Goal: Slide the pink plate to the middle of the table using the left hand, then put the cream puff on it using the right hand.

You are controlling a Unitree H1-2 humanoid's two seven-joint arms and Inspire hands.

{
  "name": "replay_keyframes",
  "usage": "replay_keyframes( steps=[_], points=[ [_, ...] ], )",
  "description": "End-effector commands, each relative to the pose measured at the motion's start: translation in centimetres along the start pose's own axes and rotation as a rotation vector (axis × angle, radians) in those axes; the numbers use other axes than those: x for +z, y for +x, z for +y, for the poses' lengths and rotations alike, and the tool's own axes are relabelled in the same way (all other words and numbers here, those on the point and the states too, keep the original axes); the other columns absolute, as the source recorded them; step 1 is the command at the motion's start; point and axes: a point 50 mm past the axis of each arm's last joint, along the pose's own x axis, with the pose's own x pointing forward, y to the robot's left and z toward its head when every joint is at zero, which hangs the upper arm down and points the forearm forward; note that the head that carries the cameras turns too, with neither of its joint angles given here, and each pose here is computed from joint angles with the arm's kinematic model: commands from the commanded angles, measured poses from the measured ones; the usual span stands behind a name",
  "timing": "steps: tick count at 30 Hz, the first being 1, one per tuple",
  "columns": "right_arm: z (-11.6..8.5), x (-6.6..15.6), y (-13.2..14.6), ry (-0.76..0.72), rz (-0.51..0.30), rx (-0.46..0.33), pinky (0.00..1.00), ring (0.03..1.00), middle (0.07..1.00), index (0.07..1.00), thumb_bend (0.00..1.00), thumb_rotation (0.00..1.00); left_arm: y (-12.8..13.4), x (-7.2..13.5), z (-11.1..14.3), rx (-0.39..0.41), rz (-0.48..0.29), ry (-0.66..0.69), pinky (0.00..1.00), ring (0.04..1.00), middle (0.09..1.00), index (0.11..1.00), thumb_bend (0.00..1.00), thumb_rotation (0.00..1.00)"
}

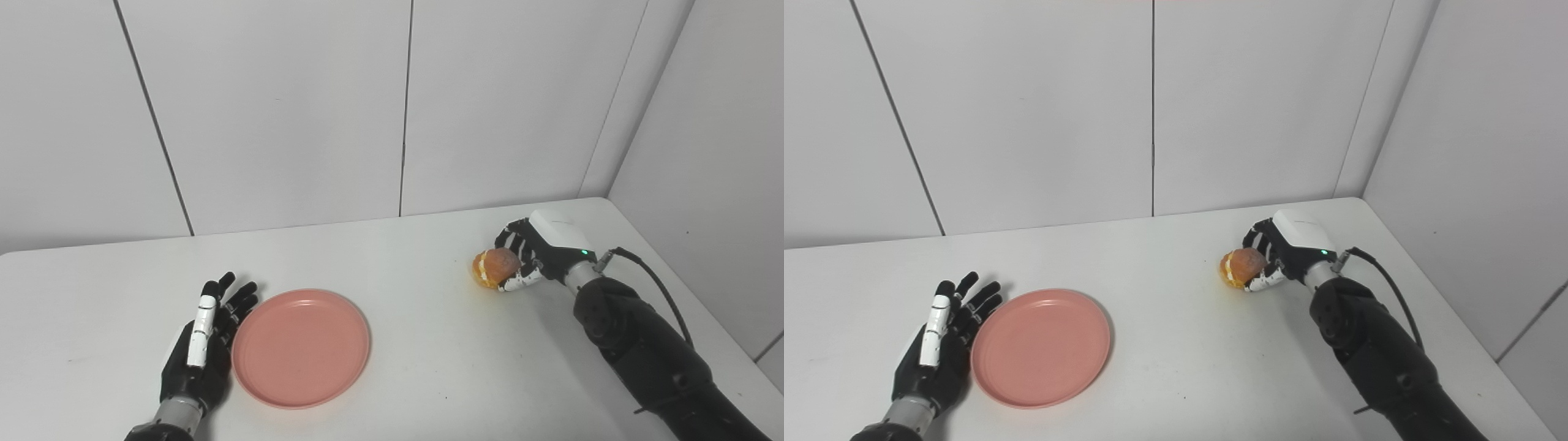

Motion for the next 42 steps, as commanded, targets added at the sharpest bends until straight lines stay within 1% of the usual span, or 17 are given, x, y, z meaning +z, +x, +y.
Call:
replay_keyframes(
  steps=[1,4,7,13,14,17,19,22,24,29,31,37,41,42],
  points=[
    [-3.3,0.7,0.4,-0.029,-0.073,-0.087,0.36,0.441,0.453,0.528,0.53,0.01,-0.2,-1.2,0.0,0.005,0.050,-0.004,0.97,0.917,0.879,0.941,0.62,0.85],
    [-4.0,1.6,0.3,-0.024,-0.109,-0.112,0.37,0.445,0.448,0.527,0.53,0.01,-0.2,-1.3,0.1,0.004,0.047,0.000,0.97,0.920,0.883,0.944,0.61,0.85],
    [-5.0,3.7,0.4,-0.011,-0.173,-0.139,0.37,0.442,0.450,0.523,0.53,0.00,-0.1,-1.4,-0.1,0.001,0.046,0.000,0.97,0.916,0.883,0.939,0.61,0.85],
    [-6.4,7.5,0.0,-0.021,-0.289,-0.165,0.33,0.410,0.444,0.526,0.53,0.01,-0.1,-1.7,-0.5,-0.009,0.040,0.005,0.95,0.915,0.890,0.934,0.60,0.86],
    [-6.7,8.3,-0.1,-0.017,-0.307,-0.170,0.33,0.408,0.441,0.527,0.53,0.01,-0.1,-1.7,-0.7,-0.009,0.040,0.004,0.96,0.916,0.891,0.935,0.61,0.86],
    [-7.1,9.9,-0.5,-0.003,-0.351,-0.181,0.33,0.412,0.449,0.524,0.53,0.01,-0.1,-1.9,-0.9,-0.011,0.040,-0.002,0.97,0.917,0.895,0.939,0.62,0.85],
    [-7.3,11.1,-0.9,0.003,-0.398,-0.197,0.33,0.417,0.454,0.521,0.53,0.01,-0.1,-2.2,-0.9,-0.015,0.043,-0.007,0.97,0.915,0.895,0.938,0.63,0.85],
    [-7.5,12.4,-1.5,0.016,-0.443,-0.219,0.34,0.430,0.465,0.514,0.53,0.01,0.0,-2.5,-1.3,-0.018,0.040,-0.002,0.94,0.908,0.888,0.930,0.65,0.84],
    [-7.5,13.0,-1.9,0.027,-0.466,-0.225,0.35,0.441,0.465,0.516,0.53,0.01,0.0,-2.6,-1.6,-0.022,0.036,0.006,0.92,0.902,0.895,0.903,0.65,0.84],
    [-7.0,13.8,-2.7,0.059,-0.521,-0.219,0.36,0.448,0.464,0.520,0.53,0.01,-0.1,-2.9,-2.7,-0.016,0.039,0.019,0.91,0.892,0.886,0.882,0.64,0.84],
    [-6.9,13.9,-3.0,0.059,-0.530,-0.216,0.36,0.450,0.465,0.520,0.53,0.01,-0.1,-2.9,-3.2,-0.013,0.041,0.022,0.88,0.884,0.877,0.875,0.65,0.84],
    [-6.3,14.4,-3.4,0.077,-0.591,-0.212,0.37,0.461,0.466,0.522,0.53,0.01,0.0,-3.3,-4.5,-0.006,0.052,0.031,0.84,0.865,0.858,0.874,0.70,0.84],
    [-6.1,14.6,-3.7,0.093,-0.616,-0.198,0.35,0.427,0.458,0.525,0.53,0.01,0.2,-3.6,-5.2,-0.015,0.052,0.026,0.86,0.875,0.857,0.883,0.71,0.84],
    [-6.0,14.8,-3.8,0.097,-0.624,-0.193,0.34,0.420,0.451,0.527,0.53,0.01,0.2,-3.6,-5.5,-0.019,0.050,0.029,0.87,0.875,0.855,0.889,0.69,0.84]
  ],
)
